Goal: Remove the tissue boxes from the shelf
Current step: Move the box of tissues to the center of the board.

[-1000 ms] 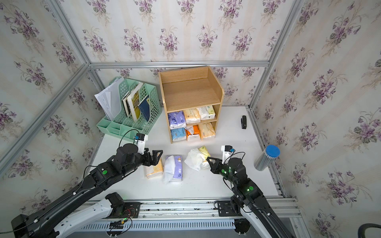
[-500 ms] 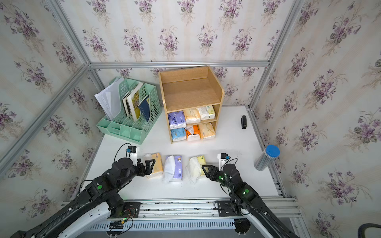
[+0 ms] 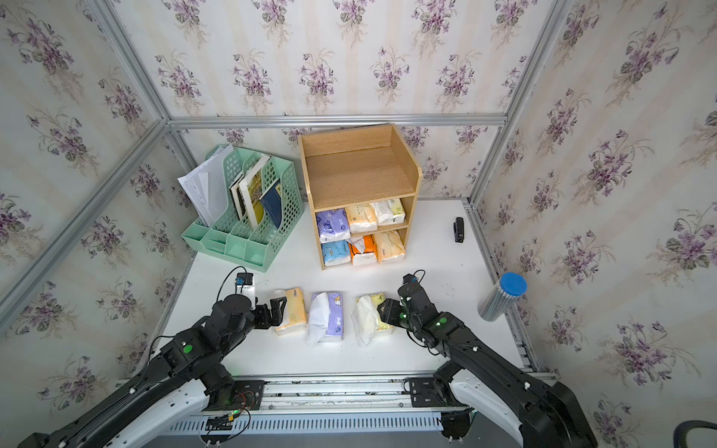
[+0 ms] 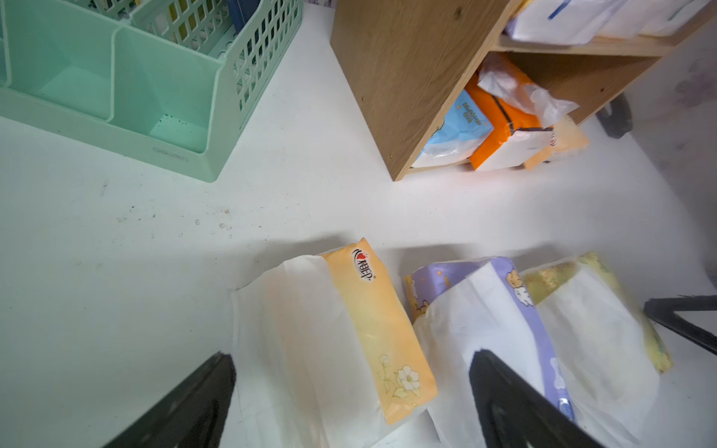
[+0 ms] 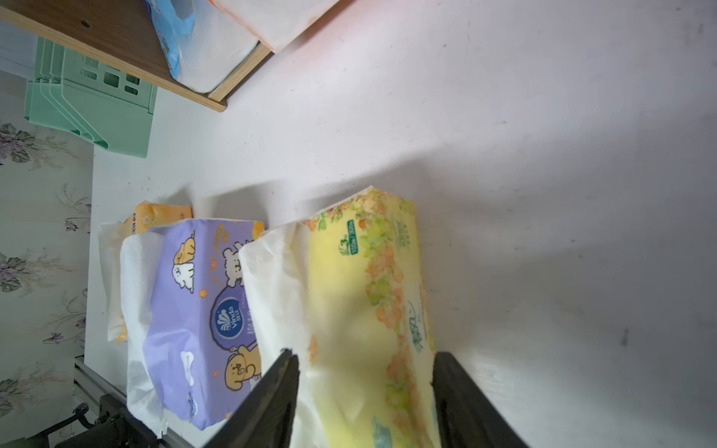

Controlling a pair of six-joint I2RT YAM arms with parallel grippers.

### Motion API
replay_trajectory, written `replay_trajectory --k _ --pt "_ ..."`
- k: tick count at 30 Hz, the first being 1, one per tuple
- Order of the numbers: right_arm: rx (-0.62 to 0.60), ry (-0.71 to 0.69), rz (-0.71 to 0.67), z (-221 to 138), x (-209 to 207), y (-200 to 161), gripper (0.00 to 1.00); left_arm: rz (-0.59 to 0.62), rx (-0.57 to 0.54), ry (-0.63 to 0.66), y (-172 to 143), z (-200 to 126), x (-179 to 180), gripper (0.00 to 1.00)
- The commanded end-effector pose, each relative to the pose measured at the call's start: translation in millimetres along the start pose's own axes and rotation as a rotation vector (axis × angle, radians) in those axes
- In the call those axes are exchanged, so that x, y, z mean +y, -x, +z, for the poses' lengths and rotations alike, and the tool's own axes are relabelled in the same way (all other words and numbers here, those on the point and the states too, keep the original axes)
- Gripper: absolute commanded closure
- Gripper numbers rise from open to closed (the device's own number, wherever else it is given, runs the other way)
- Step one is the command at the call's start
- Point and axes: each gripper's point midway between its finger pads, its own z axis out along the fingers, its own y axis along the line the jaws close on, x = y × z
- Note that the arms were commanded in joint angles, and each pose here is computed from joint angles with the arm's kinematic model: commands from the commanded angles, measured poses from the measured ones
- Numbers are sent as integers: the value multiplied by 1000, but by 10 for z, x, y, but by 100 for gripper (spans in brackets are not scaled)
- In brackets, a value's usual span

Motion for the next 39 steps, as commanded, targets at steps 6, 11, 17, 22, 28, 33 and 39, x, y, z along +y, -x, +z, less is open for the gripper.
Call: replay_trajectory --k 6,11,17,22,28,33,39 --pt "-13 180 47 76 226 -52 46 -11 3 32 107 266 14 1" --pt "-20 273 88 46 343 -125 49 -19 0 -17 96 415 -19 1" --pt "-57 323 146 -8 391 -153 51 -5 66 -38 7 591 -79 1" --pt "-79 323 139 30 376 -138 52 -7 83 -41 -35 704 -107 1" --pt "-27 339 82 172 547 -173 52 -6 66 -96 -9 724 -200 1" --pt "11 322 -14 301 844 -201 52 -11 74 -173 8 722 -352 1" --pt "-4 278 -47 331 924 -105 51 8 107 -220 27 691 -468 1"
